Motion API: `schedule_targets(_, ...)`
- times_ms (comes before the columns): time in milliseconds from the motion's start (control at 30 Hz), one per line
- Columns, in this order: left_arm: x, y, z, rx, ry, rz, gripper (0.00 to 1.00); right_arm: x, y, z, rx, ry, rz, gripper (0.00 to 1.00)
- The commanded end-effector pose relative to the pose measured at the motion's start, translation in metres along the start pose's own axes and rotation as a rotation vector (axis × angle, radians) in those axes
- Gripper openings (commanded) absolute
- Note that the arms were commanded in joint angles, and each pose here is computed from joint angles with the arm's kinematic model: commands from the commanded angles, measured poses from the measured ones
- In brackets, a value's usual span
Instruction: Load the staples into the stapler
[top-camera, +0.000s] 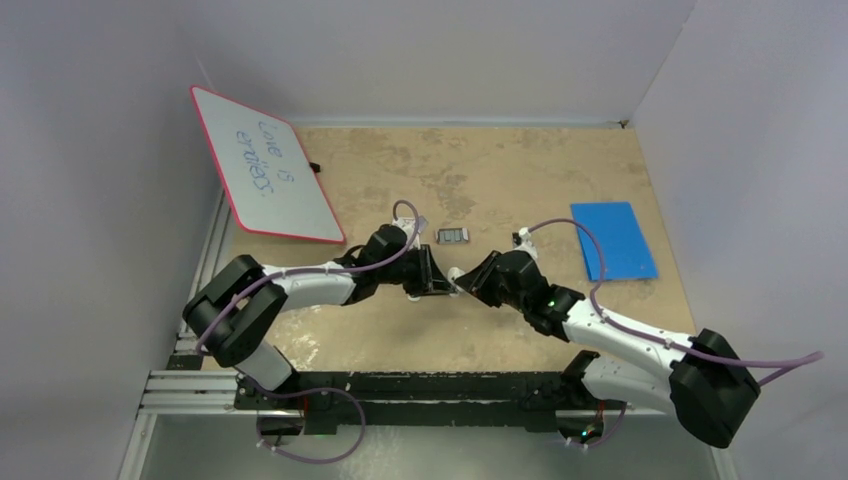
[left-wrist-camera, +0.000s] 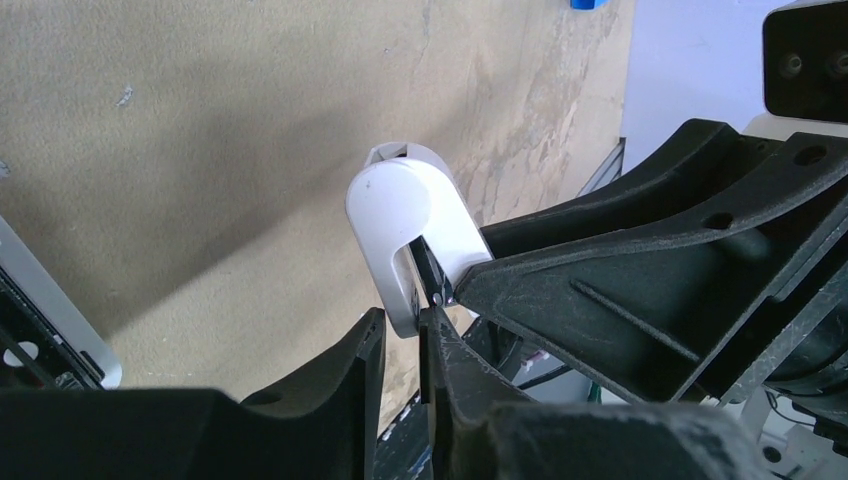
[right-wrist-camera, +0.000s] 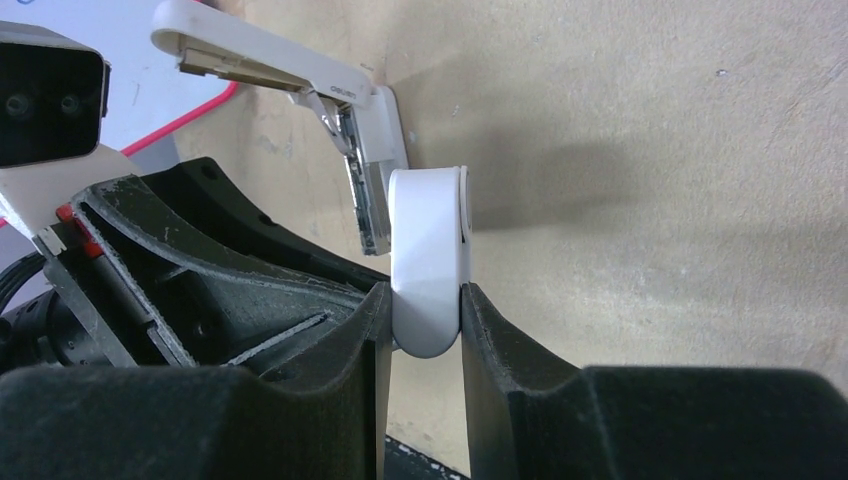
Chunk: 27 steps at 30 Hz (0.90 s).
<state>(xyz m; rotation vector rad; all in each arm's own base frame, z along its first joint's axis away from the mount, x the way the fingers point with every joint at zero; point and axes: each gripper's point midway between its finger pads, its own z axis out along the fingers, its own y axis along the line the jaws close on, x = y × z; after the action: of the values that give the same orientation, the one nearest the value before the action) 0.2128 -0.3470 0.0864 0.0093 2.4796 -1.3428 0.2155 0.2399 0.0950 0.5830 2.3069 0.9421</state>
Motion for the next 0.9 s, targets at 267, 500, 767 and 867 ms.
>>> schedule_targets(267, 0.004, 0.004, 0.007, 0.0, 0.015, 0.093, 0.0, -0.012, 0.019, -0.002, -0.071, -0.029, -0.006, 0.19)
schedule_targets(500, 0.01, 0.027, 0.007, -0.081, 0.056, 0.204, 0.0, -0.025, 0.015, -0.006, -0.045, -0.072, -0.005, 0.19)
schedule_targets(767, 0.012, 0.036, 0.01, -0.103, 0.074, 0.256, 0.0, -0.031, 0.012, -0.008, -0.032, -0.08, -0.008, 0.19)
schedule_targets(867, 0.013, 0.044, 0.011, -0.127, 0.075, 0.26, 0.0, -0.032, 0.009, -0.008, -0.025, -0.076, -0.011, 0.19)
